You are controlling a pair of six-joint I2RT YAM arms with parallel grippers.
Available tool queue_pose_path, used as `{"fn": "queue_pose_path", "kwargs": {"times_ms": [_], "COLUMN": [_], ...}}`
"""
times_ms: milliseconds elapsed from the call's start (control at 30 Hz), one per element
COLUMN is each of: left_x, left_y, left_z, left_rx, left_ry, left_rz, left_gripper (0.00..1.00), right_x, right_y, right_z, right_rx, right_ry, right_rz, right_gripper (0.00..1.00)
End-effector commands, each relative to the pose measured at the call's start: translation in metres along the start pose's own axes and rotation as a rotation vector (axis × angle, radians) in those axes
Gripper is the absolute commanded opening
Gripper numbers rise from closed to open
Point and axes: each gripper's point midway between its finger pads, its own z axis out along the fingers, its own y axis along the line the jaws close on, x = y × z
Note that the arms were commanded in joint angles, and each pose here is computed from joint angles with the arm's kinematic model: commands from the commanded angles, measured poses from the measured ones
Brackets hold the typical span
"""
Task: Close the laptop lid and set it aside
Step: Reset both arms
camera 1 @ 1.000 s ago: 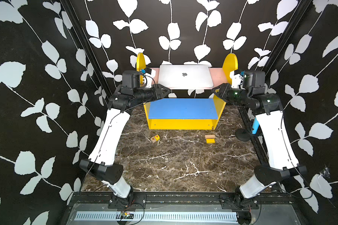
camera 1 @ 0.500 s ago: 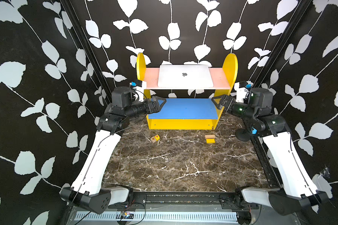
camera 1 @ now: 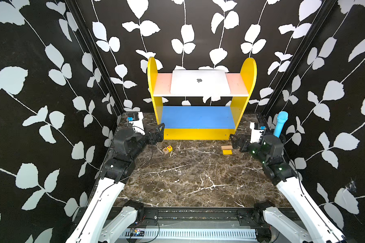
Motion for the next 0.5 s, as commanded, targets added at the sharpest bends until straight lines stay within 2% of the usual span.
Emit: {"fn": "queue_pose_path", "kwargs": {"times_ms": [0, 233, 467], "left_x": [-0.004, 0.046, 0.078], "left_y": [0.030, 0.077, 0.121], "left_z": [-0.002, 0.004, 0.006], "left_rx": [-0.145, -0.317, -0.505], "left_ry": [-0.095, -0.090, -0.118], "left_rz": [0.053, 0.142, 0.184], "left_gripper": [0.98, 0.98, 0.98], "right_x": [-0.016, 0.037, 0.076], "right_y": [-0.020, -0.090, -0.129], "right_z": [-0.005, -0.007, -0.004], "right_rx": [0.110, 0.435, 0.626], "right_ry": [-0.161, -0.150, -0.092], "right_rz": [-0.133, -0.091, -0.134], "right_gripper": [1.00, 1.00, 1.00]}}
